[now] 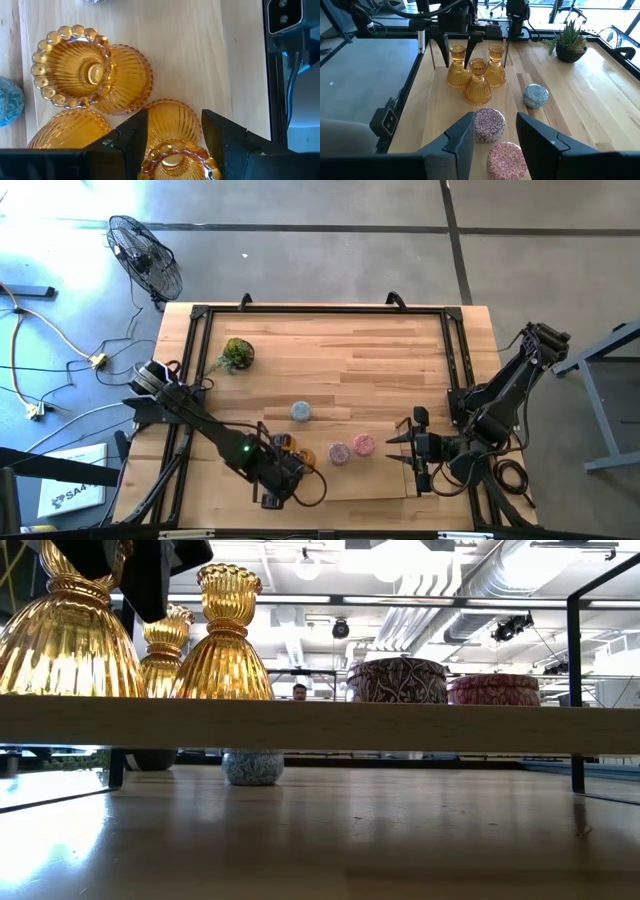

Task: Pick & Place candle stick holders
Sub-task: Align the gold glass candle holder with the other gold glass candle holder on the shelf, then put the light blue scented candle on the shelf

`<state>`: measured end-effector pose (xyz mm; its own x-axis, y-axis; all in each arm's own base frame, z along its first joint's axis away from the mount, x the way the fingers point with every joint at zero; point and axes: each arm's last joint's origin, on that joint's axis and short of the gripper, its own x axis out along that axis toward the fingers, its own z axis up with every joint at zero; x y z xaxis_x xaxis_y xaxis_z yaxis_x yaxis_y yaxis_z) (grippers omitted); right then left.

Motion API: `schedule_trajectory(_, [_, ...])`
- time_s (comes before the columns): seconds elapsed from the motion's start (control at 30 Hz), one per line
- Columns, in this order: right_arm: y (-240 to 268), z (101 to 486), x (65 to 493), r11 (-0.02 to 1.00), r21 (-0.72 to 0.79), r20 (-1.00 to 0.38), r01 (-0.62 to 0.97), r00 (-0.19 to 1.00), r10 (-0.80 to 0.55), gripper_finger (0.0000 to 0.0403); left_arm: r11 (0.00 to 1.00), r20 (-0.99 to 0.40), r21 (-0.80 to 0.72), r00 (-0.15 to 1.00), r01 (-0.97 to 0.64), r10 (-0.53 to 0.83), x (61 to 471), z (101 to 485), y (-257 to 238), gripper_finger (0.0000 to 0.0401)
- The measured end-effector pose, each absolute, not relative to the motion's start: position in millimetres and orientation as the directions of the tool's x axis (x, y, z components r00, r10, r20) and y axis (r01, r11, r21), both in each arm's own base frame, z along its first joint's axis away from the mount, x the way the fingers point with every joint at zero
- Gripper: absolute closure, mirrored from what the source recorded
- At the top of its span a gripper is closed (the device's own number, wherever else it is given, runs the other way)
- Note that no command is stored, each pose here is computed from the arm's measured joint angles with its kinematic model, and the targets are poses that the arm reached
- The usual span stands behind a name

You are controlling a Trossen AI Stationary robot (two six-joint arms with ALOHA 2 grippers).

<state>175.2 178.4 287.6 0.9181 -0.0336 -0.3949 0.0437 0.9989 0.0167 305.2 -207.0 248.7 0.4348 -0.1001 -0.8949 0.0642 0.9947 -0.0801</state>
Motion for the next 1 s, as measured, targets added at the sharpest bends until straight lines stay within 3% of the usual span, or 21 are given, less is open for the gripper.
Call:
schedule_trajectory(0.33, [178.4, 287.6, 175.2, 0.999, 0.014, -0.395, 0.043, 0.918, -0.034, 0.0263, 0.994, -0.883, -0.098, 0.457, 0.046, -0.108, 307.4, 254.7, -208.3, 0.0201])
schedule_trajectory(0.77, [178.2, 287.0, 175.0, 0.999, 0.008, -0.399, 0.042, 0.916, -0.036, 0.0263, 0.992, -0.873, -0.113, 0.470, 0.063, -0.130, 307.6, 282.9, -212.8, 0.0014])
schedule_trajectory(1.0, [178.2, 287.1, 175.1, 0.999, -0.029, -0.399, 0.026, 0.916, -0.036, 0.0263, 0.977, -0.871, -0.026, 0.475, 0.210, -0.126, 306.2, 330.3, -205.2, 0.0025])
